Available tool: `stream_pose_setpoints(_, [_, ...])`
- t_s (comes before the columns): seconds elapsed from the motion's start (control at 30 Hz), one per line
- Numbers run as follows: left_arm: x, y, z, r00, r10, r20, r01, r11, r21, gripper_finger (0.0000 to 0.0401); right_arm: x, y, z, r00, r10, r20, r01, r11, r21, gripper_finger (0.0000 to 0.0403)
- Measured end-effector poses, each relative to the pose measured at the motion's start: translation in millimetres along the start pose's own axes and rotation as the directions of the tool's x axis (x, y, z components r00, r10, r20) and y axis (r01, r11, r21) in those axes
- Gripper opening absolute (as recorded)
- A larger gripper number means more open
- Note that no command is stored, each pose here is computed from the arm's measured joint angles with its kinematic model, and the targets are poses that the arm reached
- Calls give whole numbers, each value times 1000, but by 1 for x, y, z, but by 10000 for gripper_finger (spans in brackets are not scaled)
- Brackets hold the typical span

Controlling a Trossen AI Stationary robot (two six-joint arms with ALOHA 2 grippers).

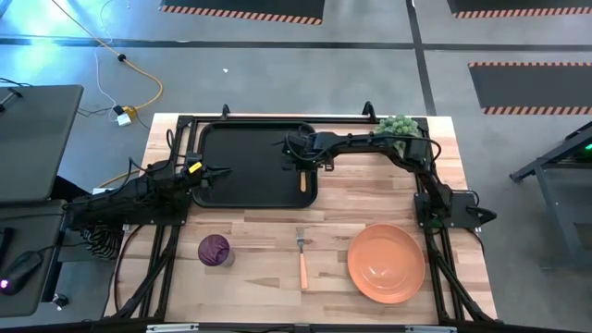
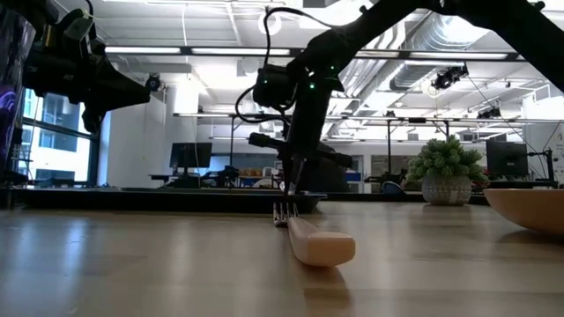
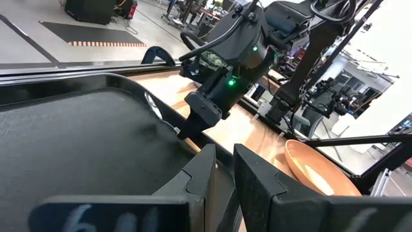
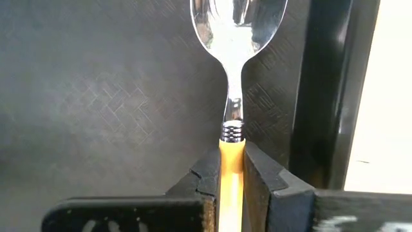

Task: Pick and place plate/cup/fork/spoon on tray
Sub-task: Put the orange spoon on the black tray

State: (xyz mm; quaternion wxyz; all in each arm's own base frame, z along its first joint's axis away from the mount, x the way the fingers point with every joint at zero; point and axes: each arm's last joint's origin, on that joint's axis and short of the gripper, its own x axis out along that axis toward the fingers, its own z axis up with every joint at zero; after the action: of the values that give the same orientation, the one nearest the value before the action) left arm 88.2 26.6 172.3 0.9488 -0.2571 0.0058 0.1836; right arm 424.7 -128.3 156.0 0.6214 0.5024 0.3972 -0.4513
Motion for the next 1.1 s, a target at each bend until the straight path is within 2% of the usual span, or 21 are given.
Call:
stream_pose_setpoints(0.37, [0, 0, 0, 1000, 0, 0, 0, 1000, 0, 46, 3, -1, 1, 1000, -1, -8, 1, 1000, -1, 47])
stream_pose_setpoints(0.63, [0, 0, 0, 1000, 0, 0, 0, 1000, 0, 46, 3, -1, 1, 1000, -1, -8, 1, 999, -34, 50])
stream_pose_setpoints(1.1, [0, 0, 0, 1000, 0, 0, 0, 1000, -3, 46, 3, -1, 2, 1000, -4, 1, 4, 1000, -30, 51])
